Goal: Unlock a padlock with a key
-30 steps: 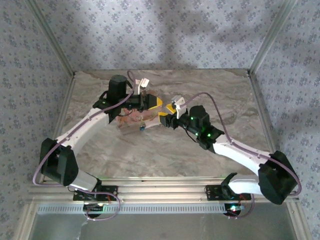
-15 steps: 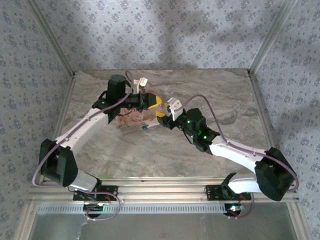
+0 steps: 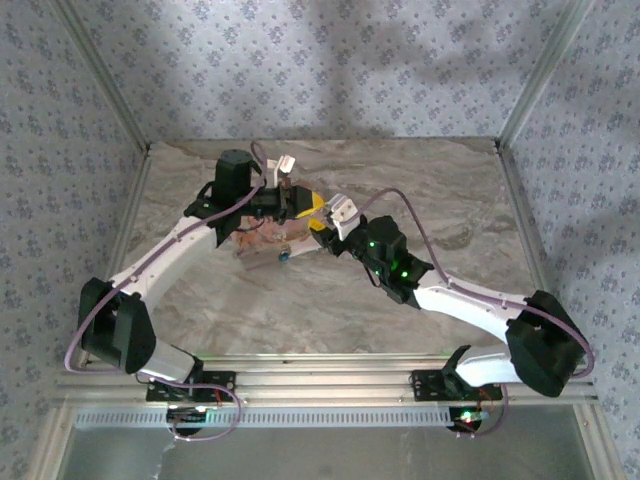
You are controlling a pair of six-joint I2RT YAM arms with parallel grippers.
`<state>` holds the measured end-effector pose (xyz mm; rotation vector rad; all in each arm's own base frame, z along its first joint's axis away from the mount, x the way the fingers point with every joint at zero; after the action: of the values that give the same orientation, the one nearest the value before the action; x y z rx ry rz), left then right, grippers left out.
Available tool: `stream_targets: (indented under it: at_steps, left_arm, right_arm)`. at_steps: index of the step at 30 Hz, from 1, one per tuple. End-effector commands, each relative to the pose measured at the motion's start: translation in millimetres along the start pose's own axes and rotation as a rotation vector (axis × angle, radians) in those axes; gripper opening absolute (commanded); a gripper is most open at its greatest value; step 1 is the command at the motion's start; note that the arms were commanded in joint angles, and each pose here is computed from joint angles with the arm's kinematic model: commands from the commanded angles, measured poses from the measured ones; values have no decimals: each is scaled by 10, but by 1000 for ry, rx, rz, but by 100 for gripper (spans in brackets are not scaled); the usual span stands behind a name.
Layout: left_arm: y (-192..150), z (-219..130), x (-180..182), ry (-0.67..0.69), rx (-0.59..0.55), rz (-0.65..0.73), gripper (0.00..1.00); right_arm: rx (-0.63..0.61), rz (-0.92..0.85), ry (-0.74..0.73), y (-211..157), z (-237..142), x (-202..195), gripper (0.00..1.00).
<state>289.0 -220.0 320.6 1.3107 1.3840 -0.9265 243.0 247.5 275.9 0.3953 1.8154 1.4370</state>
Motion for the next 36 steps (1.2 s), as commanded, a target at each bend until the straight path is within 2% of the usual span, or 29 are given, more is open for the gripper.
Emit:
stream_targets:
  at_steps: [1, 10, 19, 23, 24, 28, 31, 36]
  left_arm:
    - [-75, -86, -84, -16, 3, 27, 0]
    - [-82, -98, -93, -12, -2, 25, 0]
    - [-104, -128, -104, -9, -11, 15, 0]
    - [-114, -146, -106, -2, -25, 18, 0]
    - [-113, -147, -101, 2, -28, 19, 2]
    - [-121, -194, -124, 14, -38, 62, 23]
    - [-151, -309, -215, 15, -59, 179, 33]
    - [-296, -516, -386, 39, -106, 445, 38]
  right_arm:
    - [-71, -26, -57, 207, -31, -72, 45]
    - [-77, -39, -61, 217, -81, -51, 33]
    - [-67, -49, -40, 257, -147, -38, 0]
    - [-20, -53, 14, 267, -206, -31, 0]
    - [-4, -51, 35, 273, -223, -37, 0]
    - [91, -42, 188, 300, -285, -75, 0]
    - [195, 5, 371, 320, -340, -134, 0]
    - [336, 70, 569, 342, -423, -133, 0]
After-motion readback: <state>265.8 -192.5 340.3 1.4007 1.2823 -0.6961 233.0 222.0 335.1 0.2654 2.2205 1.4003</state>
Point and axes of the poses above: each hand's point on the last joint's axis, 136 mm out from that joint toward the fingers, its own z axis out along the fingers, its own x axis along the line the jaws close on, y = z × x, the point moved 9 cm from there along -z, back along the fingers, and after that the axes turned 13 degrees about -z, right-handed, at the moved point
